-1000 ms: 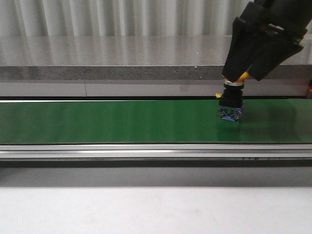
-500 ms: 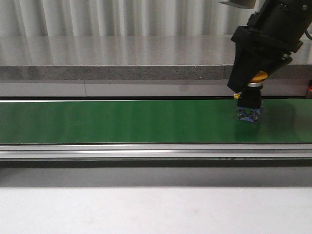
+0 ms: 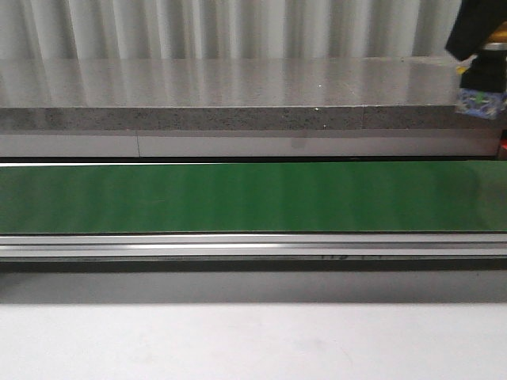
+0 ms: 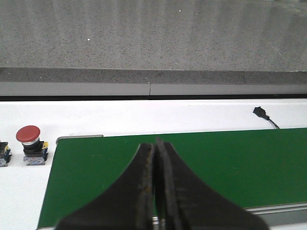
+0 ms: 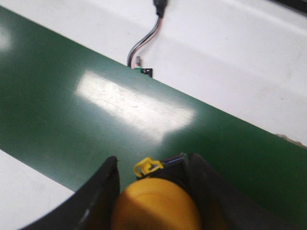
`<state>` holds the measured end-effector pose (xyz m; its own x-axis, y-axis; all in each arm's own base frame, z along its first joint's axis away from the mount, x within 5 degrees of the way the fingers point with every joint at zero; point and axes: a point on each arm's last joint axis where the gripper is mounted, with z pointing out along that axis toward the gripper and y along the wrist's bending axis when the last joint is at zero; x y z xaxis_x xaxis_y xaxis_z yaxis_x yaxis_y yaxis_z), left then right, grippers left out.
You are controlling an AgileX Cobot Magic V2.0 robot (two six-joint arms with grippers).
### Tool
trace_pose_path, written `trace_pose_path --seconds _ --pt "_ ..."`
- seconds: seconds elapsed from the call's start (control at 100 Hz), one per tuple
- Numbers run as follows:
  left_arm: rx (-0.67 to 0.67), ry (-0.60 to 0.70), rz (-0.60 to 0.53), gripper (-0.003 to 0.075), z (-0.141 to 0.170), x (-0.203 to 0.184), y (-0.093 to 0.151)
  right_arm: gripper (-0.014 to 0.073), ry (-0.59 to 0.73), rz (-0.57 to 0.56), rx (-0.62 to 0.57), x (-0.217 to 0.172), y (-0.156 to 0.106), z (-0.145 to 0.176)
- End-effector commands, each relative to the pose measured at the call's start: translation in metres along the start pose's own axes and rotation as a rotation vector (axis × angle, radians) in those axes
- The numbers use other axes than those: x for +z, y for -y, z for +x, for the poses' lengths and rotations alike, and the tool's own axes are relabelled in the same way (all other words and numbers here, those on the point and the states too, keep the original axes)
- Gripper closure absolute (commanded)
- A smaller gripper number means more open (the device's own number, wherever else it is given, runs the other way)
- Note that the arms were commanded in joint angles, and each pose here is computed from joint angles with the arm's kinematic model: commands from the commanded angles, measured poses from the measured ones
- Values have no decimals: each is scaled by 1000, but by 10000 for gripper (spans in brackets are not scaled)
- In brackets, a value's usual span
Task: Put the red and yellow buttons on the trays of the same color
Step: 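Lower the yellow button into the yellow tray and open the right gripper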
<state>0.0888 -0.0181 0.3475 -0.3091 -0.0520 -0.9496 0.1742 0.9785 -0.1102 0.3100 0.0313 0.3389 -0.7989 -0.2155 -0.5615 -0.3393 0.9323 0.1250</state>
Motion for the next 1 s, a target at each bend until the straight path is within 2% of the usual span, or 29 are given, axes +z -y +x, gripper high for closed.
trace_pose_path --seconds 0.0,0.29,0.5,0.64,0.99 --pt "-14 93 1 740 -14 -4 1 526 98 47 44 -33 7 2" --pt "-14 93 1 740 -14 -4 1 526 108 198 301 -58 50 69" --pt "-14 93 1 740 -14 -4 1 526 197 318 483 -75 60 110" --pt "-14 93 1 740 -14 -4 1 526 171 342 609 -76 67 131" --pt "-14 93 1 740 -14 -4 1 526 172 434 726 -53 83 164"
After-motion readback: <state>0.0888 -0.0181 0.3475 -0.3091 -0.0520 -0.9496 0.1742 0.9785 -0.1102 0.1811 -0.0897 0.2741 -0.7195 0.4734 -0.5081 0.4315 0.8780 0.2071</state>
